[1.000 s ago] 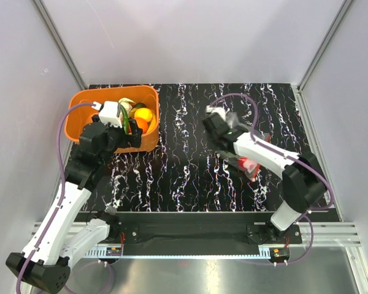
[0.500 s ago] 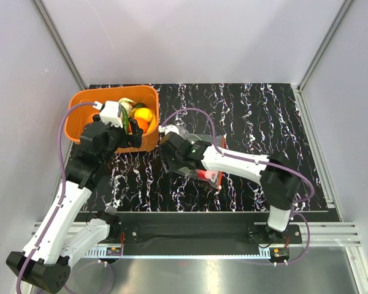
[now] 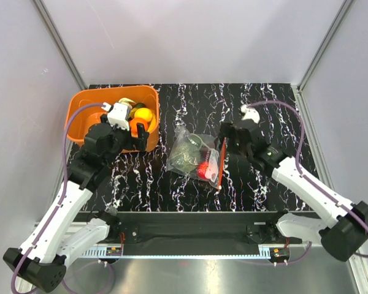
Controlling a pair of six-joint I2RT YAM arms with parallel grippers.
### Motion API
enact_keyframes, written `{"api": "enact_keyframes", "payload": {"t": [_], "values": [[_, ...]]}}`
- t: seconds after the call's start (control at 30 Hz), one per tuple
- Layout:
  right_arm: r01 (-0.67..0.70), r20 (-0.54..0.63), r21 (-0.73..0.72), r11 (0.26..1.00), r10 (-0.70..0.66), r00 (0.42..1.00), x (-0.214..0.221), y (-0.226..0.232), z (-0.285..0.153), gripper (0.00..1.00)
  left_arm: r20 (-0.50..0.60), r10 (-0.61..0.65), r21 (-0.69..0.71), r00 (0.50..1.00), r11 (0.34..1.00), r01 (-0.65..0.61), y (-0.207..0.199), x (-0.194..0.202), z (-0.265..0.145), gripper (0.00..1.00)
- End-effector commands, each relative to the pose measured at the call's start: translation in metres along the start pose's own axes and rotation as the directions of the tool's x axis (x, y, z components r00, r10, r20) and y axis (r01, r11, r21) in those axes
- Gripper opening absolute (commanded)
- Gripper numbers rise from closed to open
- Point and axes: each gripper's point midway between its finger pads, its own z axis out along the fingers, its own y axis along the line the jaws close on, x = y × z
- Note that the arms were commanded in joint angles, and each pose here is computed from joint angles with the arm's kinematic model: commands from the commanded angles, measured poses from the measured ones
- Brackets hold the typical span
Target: Open the zip-top bag and remove the fake food
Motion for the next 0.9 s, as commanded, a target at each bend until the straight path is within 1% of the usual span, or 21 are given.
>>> {"api": "enact_keyframes", "payload": {"t": [0.0, 0.03, 0.07, 0.1, 0.13, 0.2, 0.33, 0.47, 0.8, 0.83, 0.87], "values": [[-0.118, -0.110, 0.004, 0.993, 0.118, 0.987, 0.039, -0.029, 0.017, 0.93, 0.047, 0.021, 0.026, 0.999, 0.999, -0.022, -0.006, -0.010, 0.004, 0.99], [-0.143, -0.141, -0.024, 0.989, 0.139, 0.980, 0.047, -0.028, 0.019, 0.90, 0.044, 0.022, 0.030, 0.999, 0.999, -0.024, -0.007, -0.010, 0.005, 0.99], [-0.181, -0.153, -0.013, 0.983, 0.176, 0.972, 0.056, -0.040, 0.029, 0.88, 0.044, 0.024, 0.031, 0.999, 0.999, -0.026, -0.008, -0.009, 0.005, 0.99], [-0.210, -0.171, -0.022, 0.977, 0.204, 0.964, 0.063, -0.041, 0.032, 0.86, 0.045, 0.026, 0.033, 0.999, 0.999, -0.027, -0.008, -0.010, 0.005, 0.99], [-0.228, -0.205, -0.045, 0.973, 0.215, 0.955, 0.071, -0.039, 0.034, 0.83, 0.043, 0.027, 0.036, 0.999, 0.999, -0.029, -0.009, -0.009, 0.005, 0.99], [-0.257, -0.230, -0.053, 0.965, 0.239, 0.943, 0.084, -0.041, 0.042, 0.81, 0.044, 0.035, 0.038, 0.998, 0.999, -0.037, -0.011, -0.009, 0.005, 0.99], [-0.306, -0.268, -0.041, 0.951, 0.284, 0.921, 0.106, -0.048, 0.053, 0.79, 0.041, 0.042, 0.036, 0.998, 0.998, -0.043, -0.011, -0.008, 0.005, 0.99], [-0.352, -0.300, -0.061, 0.934, 0.320, 0.899, 0.125, -0.048, 0.069, 0.78, 0.038, 0.043, 0.040, 0.998, 0.998, -0.045, -0.013, -0.007, 0.006, 0.99], [-0.399, -0.308, -0.053, 0.915, 0.365, 0.879, 0.147, -0.055, 0.090, 0.73, 0.035, 0.053, 0.045, 0.998, 0.997, -0.054, -0.015, -0.005, 0.006, 0.99], [-0.405, -0.308, -0.053, 0.913, 0.371, 0.876, 0.149, -0.056, 0.091, 0.72, 0.037, 0.052, 0.044, 0.998, 0.998, -0.054, -0.015, -0.006, 0.006, 0.99], [-0.412, -0.311, -0.049, 0.910, 0.378, 0.872, 0.154, -0.057, 0.094, 0.67, 0.035, 0.052, 0.044, 0.998, 0.998, -0.054, -0.015, -0.006, 0.006, 0.99]]}}
